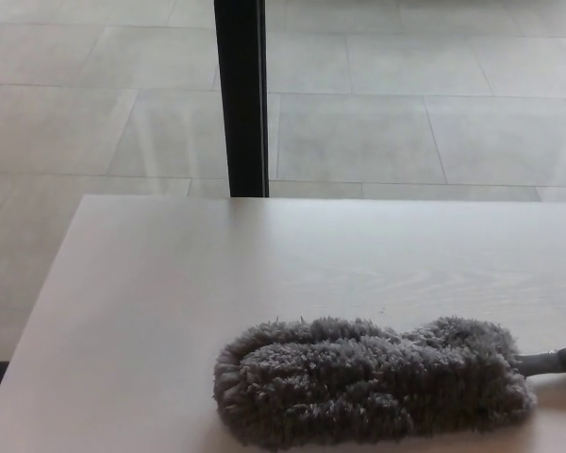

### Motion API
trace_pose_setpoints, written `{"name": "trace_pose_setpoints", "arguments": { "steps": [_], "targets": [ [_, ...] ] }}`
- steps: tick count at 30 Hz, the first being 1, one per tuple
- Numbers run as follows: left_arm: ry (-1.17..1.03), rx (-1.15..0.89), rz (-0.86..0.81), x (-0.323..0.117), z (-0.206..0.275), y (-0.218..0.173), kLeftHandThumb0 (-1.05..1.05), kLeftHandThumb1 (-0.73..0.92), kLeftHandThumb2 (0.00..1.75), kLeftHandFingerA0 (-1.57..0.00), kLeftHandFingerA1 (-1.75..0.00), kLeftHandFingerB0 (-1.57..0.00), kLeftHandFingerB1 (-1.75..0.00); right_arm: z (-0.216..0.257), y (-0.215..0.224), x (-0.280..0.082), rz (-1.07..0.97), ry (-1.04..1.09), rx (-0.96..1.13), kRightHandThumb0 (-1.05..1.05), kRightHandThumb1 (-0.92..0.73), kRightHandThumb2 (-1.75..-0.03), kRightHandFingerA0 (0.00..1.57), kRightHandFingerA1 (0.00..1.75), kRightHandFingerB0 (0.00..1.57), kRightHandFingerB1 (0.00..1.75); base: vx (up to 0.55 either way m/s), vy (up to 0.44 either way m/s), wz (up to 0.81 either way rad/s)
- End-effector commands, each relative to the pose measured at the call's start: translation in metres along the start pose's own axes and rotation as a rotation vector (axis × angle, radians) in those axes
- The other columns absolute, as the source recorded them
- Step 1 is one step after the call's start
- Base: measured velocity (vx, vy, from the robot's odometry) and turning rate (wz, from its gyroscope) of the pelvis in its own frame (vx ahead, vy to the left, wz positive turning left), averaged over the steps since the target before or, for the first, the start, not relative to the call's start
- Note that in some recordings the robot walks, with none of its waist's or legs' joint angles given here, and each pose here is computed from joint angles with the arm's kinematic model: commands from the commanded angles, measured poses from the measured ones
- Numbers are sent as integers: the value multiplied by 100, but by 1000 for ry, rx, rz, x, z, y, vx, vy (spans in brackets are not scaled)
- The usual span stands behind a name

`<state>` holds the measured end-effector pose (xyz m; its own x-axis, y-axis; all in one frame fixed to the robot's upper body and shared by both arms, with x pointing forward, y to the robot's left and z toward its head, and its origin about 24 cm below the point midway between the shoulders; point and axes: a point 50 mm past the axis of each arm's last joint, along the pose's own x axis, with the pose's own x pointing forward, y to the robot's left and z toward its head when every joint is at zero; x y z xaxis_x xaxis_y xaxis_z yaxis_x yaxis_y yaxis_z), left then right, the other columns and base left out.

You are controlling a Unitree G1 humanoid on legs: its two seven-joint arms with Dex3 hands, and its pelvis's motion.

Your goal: The robot uses its right hand to pick up the duster kept in the middle of the desk and use it to wipe the desk by swiping its surface twice

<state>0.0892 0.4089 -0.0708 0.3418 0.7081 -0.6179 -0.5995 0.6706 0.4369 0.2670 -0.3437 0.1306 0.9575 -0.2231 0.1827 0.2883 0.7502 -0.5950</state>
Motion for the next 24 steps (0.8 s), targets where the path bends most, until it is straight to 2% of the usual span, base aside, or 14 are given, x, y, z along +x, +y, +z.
{"name": "trace_pose_setpoints", "arguments": {
  "steps": [1,4,5,6,7,11,12,17,18,19,20,22,23,24],
  "targets": [
    [19,-17,24,2,7,13,-105,34,136,-125,-163,-8,-99,52,111,-14,537,-440,-498,-99,-67,-105,0,8,8,15,0,0,0],
    [16,-9,21,3,10,14,-105,35,137,-111,-155,-3,-96,48,127,-19,637,-431,-531,-88,-62,-104,0,16,1,21,0,0,0],
    [17,-6,16,3,10,13,-105,53,117,-55,-161,-27,-141,48,129,-19,649,-435,-548,-80,-59,-103,0,26,4,26,0,0,0],
    [19,2,8,3,10,14,-105,53,117,-55,-161,-27,-141,48,133,-21,670,-440,-571,-80,-59,-103,0,26,4,26,0,0,0],
    [13,1,9,3,10,13,-105,38,139,-98,-147,0,-94,47,137,-23,690,-455,-600,-78,-58,-99,0,35,6,28,0,0,0],
    [5,-26,8,3,13,14,-105,34,137,-96,-148,0,-94,47,150,-25,716,-494,-664,-77,-56,-97,0,36,6,29,0,0,0],
    [4,-4,16,3,15,15,-104,37,139,-109,-154,0,-94,47,153,-25,720,-497,-655,-77,-55,-97,0,33,7,31,0,0,0],
    [1,13,9,3,15,15,-103,38,139,-105,-150,0,-93,56,162,-21,728,-530,-662,-77,-54,-96,0,34,6,32,0,0,0],
    [2,11,8,3,15,15,-105,39,141,-97,-148,-1,-95,59,164,-20,724,-540,-672,-76,-72,-61,0,38,4,30,0,0,0],
    [1,11,4,3,15,15,-105,39,141,-97,-148,-1,-95,62,167,-18,718,-553,-687,-76,-72,-61,0,38,4,30,0,0,0],
    [5,14,3,4,16,15,-105,38,140,-95,-147,-4,-96,67,170,-17,700,-576,-676,-82,-54,-92,1,28,1,31,0,0,0],
    [7,7,4,4,15,15,-105,38,140,-95,-147,-4,-96,69,172,-16,697,-582,-674,-82,-54,-92,1,28,1,31,0,0,0],
    [9,-8,0,4,14,16,-105,35,138,-95,-147,-8,-99,73,174,-15,684,-597,-682,-75,-69,-61,0,39,6,32,0,0,0],
    [6,14,-4,4,15,15,-104,34,136,-120,-158,-17,-102,81,178,-13,660,-634,-695,-78,-53,-95,2,36,6,37,0,0,0]
  ]
}}
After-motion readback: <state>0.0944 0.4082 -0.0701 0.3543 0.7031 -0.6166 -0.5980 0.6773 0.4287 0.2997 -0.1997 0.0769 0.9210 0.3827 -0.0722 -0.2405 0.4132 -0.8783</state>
